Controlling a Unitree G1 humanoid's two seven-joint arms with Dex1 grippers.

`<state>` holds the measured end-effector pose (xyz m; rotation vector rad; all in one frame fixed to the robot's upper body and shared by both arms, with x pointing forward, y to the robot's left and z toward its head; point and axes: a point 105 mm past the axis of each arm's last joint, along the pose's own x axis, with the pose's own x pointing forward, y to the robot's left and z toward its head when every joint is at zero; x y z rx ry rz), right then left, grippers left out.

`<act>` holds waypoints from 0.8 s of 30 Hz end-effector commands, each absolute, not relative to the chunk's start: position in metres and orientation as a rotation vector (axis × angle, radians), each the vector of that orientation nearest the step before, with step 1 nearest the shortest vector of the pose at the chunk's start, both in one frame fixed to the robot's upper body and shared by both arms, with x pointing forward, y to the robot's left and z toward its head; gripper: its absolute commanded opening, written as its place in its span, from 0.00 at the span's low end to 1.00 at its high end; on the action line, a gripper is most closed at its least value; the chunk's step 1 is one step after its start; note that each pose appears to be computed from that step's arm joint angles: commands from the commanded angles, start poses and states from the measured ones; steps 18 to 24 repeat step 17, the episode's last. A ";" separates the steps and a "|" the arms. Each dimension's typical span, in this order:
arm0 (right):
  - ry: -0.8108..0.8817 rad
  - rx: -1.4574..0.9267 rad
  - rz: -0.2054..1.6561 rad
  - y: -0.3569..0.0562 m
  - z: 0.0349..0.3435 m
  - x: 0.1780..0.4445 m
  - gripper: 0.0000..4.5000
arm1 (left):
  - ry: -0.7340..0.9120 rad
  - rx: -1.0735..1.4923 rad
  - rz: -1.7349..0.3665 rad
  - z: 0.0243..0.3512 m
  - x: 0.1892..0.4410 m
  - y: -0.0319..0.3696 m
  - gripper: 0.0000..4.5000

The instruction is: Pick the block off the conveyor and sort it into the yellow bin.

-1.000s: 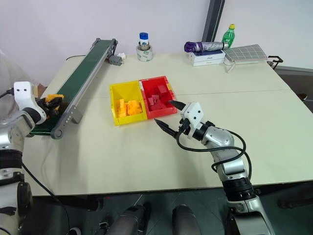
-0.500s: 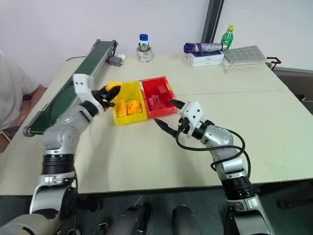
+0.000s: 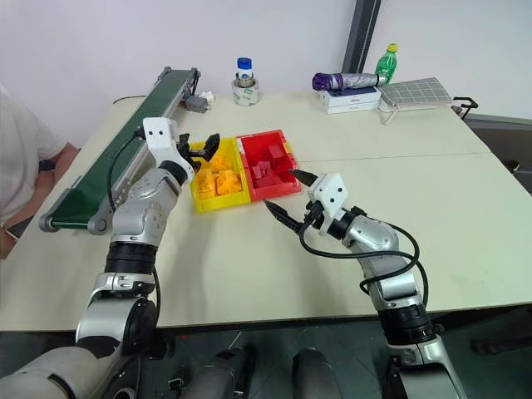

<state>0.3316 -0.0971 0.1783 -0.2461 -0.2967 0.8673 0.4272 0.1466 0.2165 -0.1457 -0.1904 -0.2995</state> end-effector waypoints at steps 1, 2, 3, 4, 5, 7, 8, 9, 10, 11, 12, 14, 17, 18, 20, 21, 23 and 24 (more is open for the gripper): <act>-0.363 -0.267 0.863 -0.098 0.194 0.326 1.00 | -0.253 -0.099 -0.382 0.233 0.407 0.158 0.99; -0.362 -0.268 0.864 -0.098 0.194 0.326 1.00 | -0.248 -0.096 -0.398 0.233 0.402 0.162 0.99; -0.362 -0.267 0.865 -0.098 0.194 0.326 1.00 | -0.242 -0.109 -0.432 0.233 0.395 0.166 0.99; -0.359 -0.268 0.867 -0.098 0.193 0.326 1.00 | -0.239 -0.085 -0.484 0.235 0.384 0.170 0.99; -0.357 -0.271 0.870 -0.099 0.192 0.326 1.00 | -0.237 -0.055 -0.534 0.236 0.371 0.174 0.99; -0.354 -0.276 0.876 -0.099 0.192 0.327 1.00 | -0.197 0.009 -0.583 0.233 0.350 0.188 0.99; -0.355 -0.279 0.877 -0.100 0.192 0.327 1.00 | -0.172 0.040 -0.562 0.230 0.343 0.201 0.99; -0.355 -0.281 0.877 -0.100 0.193 0.327 1.00 | -0.155 0.060 -0.545 0.229 0.338 0.210 0.99; -0.356 -0.284 0.875 -0.101 0.193 0.328 1.00 | -0.135 0.077 -0.518 0.226 0.332 0.224 0.99; -0.357 -0.285 0.874 -0.102 0.194 0.328 1.00 | -0.123 0.092 -0.508 0.223 0.325 0.234 0.99; -0.356 -0.285 0.873 -0.103 0.194 0.328 1.00 | -0.114 0.101 -0.506 0.221 0.321 0.240 0.99; -0.353 -0.287 0.882 -0.101 0.193 0.329 1.00 | -0.099 0.125 -0.468 0.216 0.316 0.257 0.99; -0.353 -0.284 0.894 -0.099 0.193 0.329 1.00 | -0.138 0.052 -0.447 0.214 0.309 0.279 0.99; -0.353 -0.284 0.894 -0.099 0.193 0.329 1.00 | -0.138 0.052 -0.447 0.214 0.309 0.279 0.99; -0.353 -0.284 0.894 -0.099 0.193 0.329 1.00 | -0.138 0.052 -0.447 0.214 0.309 0.279 0.99; -0.353 -0.284 0.894 -0.099 0.193 0.329 1.00 | -0.138 0.052 -0.447 0.214 0.309 0.279 0.99; -0.353 -0.284 0.894 -0.099 0.193 0.329 1.00 | -0.138 0.052 -0.447 0.214 0.309 0.279 0.99; -0.353 -0.284 0.894 -0.099 0.193 0.329 1.00 | -0.138 0.052 -0.447 0.214 0.309 0.279 0.99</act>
